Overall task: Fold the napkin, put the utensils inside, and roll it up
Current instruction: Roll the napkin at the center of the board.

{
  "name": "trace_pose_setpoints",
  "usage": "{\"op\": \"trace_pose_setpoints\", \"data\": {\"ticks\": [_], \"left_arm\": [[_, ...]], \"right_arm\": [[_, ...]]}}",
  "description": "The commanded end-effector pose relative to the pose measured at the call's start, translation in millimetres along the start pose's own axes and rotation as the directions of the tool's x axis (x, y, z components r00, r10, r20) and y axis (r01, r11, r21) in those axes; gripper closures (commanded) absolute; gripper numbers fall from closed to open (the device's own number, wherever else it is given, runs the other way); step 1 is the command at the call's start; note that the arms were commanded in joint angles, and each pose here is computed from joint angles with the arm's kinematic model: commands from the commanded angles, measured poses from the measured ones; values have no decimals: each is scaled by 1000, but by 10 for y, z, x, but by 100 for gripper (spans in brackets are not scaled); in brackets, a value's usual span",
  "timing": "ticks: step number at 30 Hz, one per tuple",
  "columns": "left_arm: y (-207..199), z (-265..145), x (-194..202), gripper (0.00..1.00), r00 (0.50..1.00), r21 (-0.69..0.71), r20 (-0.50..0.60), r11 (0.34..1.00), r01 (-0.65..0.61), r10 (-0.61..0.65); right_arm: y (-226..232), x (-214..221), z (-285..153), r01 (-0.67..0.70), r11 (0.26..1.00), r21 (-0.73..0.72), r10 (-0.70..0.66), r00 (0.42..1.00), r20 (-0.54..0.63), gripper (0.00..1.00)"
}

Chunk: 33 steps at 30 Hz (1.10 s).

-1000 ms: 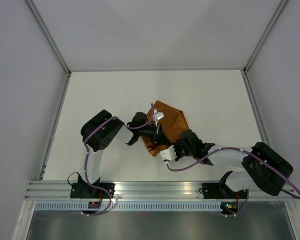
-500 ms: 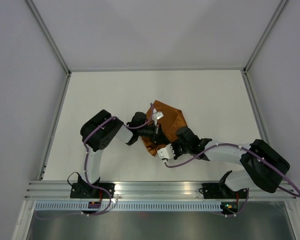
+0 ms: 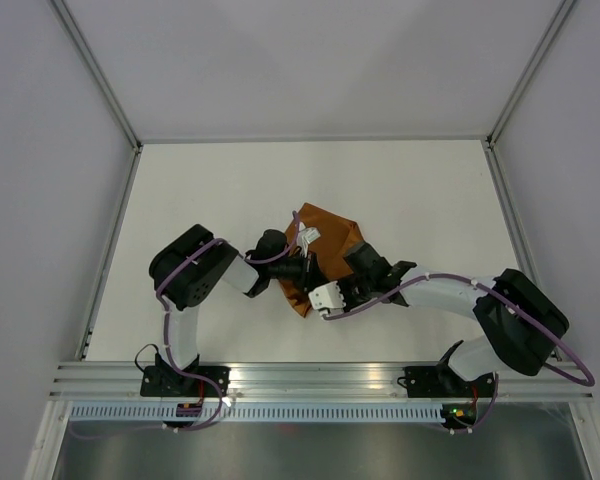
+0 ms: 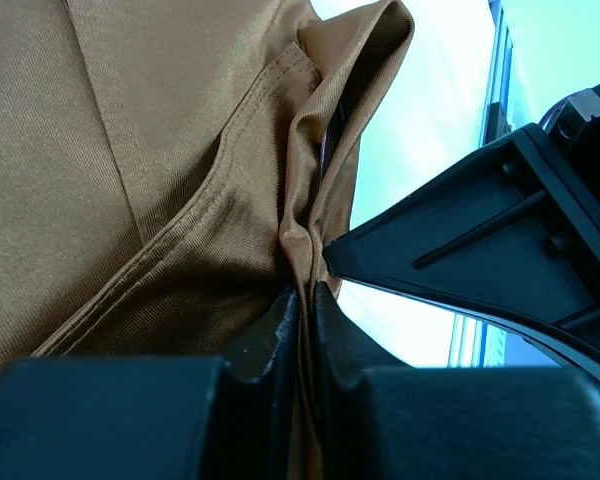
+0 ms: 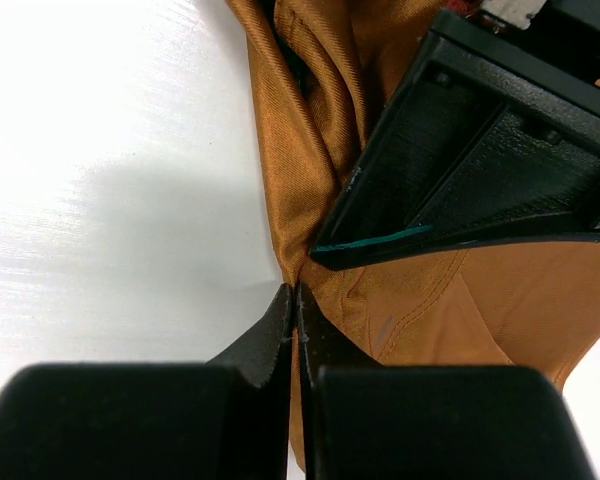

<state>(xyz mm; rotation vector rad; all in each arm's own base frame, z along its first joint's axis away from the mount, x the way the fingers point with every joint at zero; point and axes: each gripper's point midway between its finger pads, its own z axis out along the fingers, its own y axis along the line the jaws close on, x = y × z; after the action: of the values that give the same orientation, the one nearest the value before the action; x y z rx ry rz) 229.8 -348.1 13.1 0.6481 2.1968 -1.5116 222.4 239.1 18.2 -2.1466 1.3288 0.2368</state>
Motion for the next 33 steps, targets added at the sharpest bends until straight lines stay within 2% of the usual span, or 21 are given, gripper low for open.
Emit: {"op": "trace_pose_setpoints", "data": {"ticks": [1,3,4,6,7,9,12,16,22,33], "left_arm": [[349,-123,611,86,977,-172,-141,975,137,-162],[372,-116,623,92,975,-176,-146,974,143,-170],[404,-110,659,97,970,-189,-158,970,154,-184],[418,-106,685,98,967,-188,-164,969,162,-194],[429,-105,718,98,964,-192,-170,967,170,-203],[430,-96,715,98,960,-189,-172,964,188,-221],[357,-102,761,98,936,-153,-200,953,262,-289],[272,-128,708,98,916,-135,-209,938,320,-343],[196,-181,625,98,854,-94,-206,878,469,-478],[220,-150,612,98,746,-118,-195,771,626,-636]], "right_arm": [[421,204,25,-98,984,-149,89,993,-72,99],[401,194,23,-105,985,-138,96,993,-70,99],[383,204,11,-111,986,-122,102,992,-75,93],[323,203,-1,-104,990,-96,96,992,-76,84],[280,189,-26,-96,993,-75,91,993,-72,73],[190,183,-68,-79,997,-11,79,995,-65,60],[116,197,-116,-66,995,74,71,996,-57,50],[109,265,-118,-67,989,130,77,994,-72,48],[76,233,-128,-48,981,187,57,997,-45,49],[149,-9,-134,-5,983,181,7,1000,-11,49]]}}
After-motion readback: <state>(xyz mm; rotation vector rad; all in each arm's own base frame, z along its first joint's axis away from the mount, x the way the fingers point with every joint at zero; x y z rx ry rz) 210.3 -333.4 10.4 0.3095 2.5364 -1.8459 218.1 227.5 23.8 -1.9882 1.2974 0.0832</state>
